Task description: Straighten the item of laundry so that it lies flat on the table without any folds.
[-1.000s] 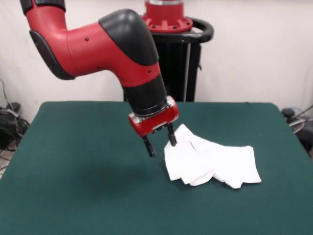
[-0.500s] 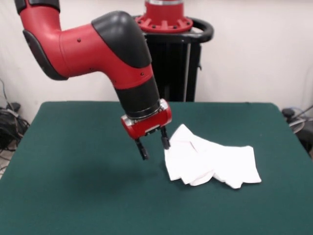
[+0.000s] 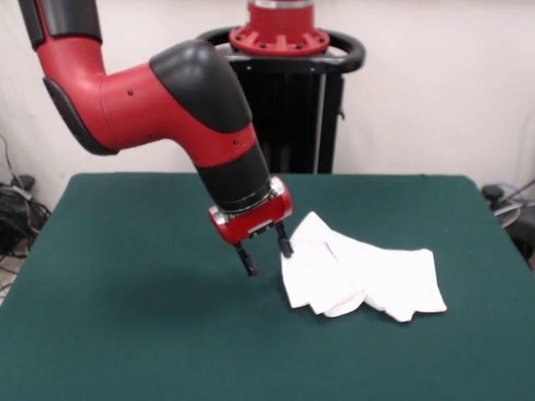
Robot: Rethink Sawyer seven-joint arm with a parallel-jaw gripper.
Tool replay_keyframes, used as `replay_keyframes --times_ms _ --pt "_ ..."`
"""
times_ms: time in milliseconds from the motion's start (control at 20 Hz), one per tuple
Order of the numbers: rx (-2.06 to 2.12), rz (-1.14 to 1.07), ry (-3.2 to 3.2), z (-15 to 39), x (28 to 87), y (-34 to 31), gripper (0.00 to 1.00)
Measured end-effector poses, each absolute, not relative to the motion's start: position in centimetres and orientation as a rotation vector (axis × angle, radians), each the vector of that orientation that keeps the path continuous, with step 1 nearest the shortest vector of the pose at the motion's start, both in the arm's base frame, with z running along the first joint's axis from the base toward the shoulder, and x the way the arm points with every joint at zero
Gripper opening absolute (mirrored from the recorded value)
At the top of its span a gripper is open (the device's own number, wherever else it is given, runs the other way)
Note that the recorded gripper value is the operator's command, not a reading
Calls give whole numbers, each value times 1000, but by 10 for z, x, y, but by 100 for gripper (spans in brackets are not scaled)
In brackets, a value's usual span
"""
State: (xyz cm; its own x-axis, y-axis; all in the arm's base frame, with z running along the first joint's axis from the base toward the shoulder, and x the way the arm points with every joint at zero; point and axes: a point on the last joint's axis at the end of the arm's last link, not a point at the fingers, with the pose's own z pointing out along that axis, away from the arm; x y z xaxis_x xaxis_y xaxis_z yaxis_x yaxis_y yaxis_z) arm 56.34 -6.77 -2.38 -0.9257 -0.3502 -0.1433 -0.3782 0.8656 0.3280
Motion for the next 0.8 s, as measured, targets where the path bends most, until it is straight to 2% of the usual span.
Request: replay_keyframes --times_ms 800 --pt "-561 597 2960 -43 546 -74 100"
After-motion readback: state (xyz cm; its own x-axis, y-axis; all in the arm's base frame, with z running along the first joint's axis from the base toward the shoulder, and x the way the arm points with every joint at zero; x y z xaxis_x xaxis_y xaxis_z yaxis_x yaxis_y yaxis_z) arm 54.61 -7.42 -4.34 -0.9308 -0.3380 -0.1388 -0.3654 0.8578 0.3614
